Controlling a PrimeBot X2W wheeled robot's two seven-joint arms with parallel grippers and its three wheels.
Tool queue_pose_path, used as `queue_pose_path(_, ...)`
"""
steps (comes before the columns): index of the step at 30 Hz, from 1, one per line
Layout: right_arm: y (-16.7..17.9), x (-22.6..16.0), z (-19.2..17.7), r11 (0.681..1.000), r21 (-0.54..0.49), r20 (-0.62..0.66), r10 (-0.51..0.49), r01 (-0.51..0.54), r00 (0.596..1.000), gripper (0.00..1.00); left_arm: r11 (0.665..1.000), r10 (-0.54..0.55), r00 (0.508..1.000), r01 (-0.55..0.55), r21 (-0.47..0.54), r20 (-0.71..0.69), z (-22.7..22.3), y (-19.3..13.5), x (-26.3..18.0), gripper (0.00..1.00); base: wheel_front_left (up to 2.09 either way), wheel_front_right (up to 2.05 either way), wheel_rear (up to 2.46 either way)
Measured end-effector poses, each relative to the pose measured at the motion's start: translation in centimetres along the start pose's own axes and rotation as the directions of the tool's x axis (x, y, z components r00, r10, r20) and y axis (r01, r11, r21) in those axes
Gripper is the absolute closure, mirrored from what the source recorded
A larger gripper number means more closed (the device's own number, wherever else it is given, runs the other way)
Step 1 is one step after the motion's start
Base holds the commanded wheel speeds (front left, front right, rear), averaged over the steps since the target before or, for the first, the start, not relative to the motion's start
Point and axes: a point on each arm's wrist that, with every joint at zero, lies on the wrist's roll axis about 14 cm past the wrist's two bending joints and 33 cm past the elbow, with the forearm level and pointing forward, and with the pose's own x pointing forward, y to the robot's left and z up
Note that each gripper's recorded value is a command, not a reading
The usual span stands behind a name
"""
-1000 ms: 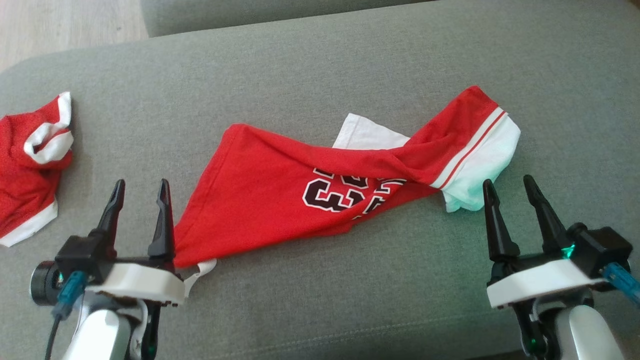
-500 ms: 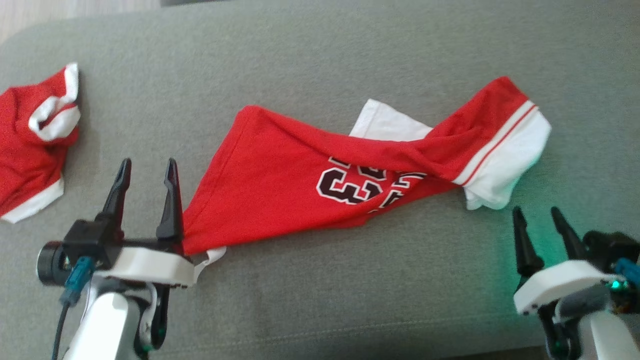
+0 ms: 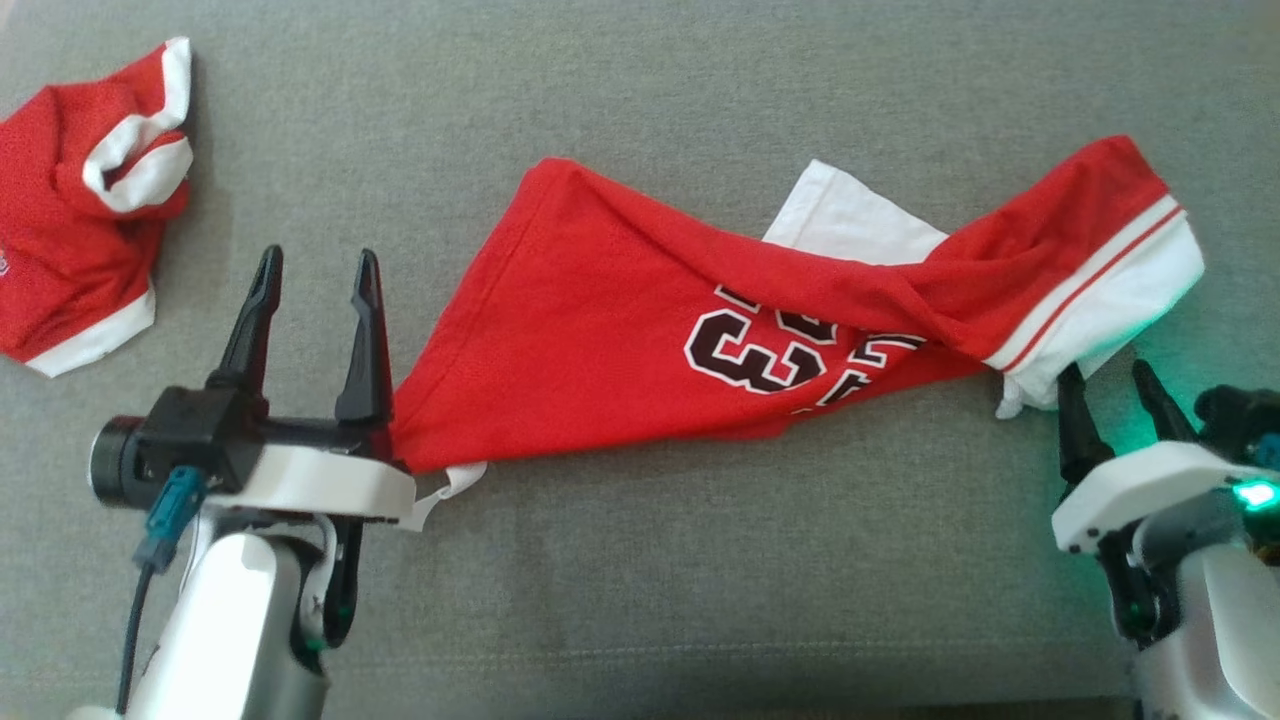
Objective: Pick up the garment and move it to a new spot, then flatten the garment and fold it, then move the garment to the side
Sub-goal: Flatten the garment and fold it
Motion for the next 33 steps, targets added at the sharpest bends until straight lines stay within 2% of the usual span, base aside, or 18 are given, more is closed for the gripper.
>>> queue_pose_path(2,0.3,0.5,-0.3,1.000,0.008,-0.021,0.008,-0.008,1.000,0.01,1.000,0.000,1.000,0.000,0.008,0.004,0.1,0.1,0.1,0.00,0.00,0.00,0.00)
queue_pose_path(3,0.4,0.7,-0.2,1.000,0.013,-0.023,0.012,-0.012,1.000,0.16,1.000,0.001,1.000,-0.001,0.012,0.007,0.1,0.2,0.2,0.00,0.00,0.00,0.00)
queue_pose_path(4,0.5,0.9,-0.2,1.000,0.018,-0.026,0.016,-0.015,1.000,0.57,1.000,0.002,1.000,-0.002,0.011,0.008,0.1,0.2,0.2,0.00,0.00,0.00,0.00)
queue_pose_path(5,0.8,1.0,-0.3,1.000,0.019,-0.033,0.024,-0.023,0.999,0.86,1.000,0.005,1.000,-0.005,0.009,0.007,0.1,0.2,0.2,0.00,0.00,0.00,0.00)
queue_pose_path(6,1.0,1.2,-0.2,0.999,0.025,-0.034,0.032,-0.031,0.999,1.00,1.000,0.001,1.000,-0.001,0.008,0.008,0.1,0.2,0.3,0.00,0.00,0.00,0.00)
queue_pose_path(12,1.5,1.0,0.1,0.996,0.074,-0.012,0.050,-0.049,0.999,1.00,1.000,0.000,1.000,0.000,0.006,0.022,0.5,-0.1,0.4,0.00,0.00,0.00,0.00)
queue_pose_path(20,0.3,-1.9,2.5,0.995,0.097,0.138,0.011,-0.024,0.990,1.00,1.000,-0.012,0.999,0.012,0.012,0.047,1.4,-0.4,0.5,0.00,0.00,0.00,0.00)
queue_pose_path(24,0.0,-3.9,6.4,0.995,0.099,0.277,-0.005,-0.023,0.961,1.00,1.000,-0.015,0.998,0.015,0.009,0.062,1.9,-0.6,0.7,0.00,0.00,0.00,0.00)
queue_pose_path(28,0.0,-6.1,11.2,0.998,0.061,0.418,0.000,-0.029,0.908,1.00,0.999,-0.034,0.998,0.034,0.002,0.060,1.9,-1.3,0.4,0.00,0.00,0.00,0.00)
queue_pose_path(33,-0.2,-8.5,14.5,1.000,0.022,0.498,-0.001,-0.011,0.867,1.00,0.999,-0.042,0.997,0.041,0.007,0.061,2.0,-1.5,0.2,0.00,0.00,0.00,0.00)
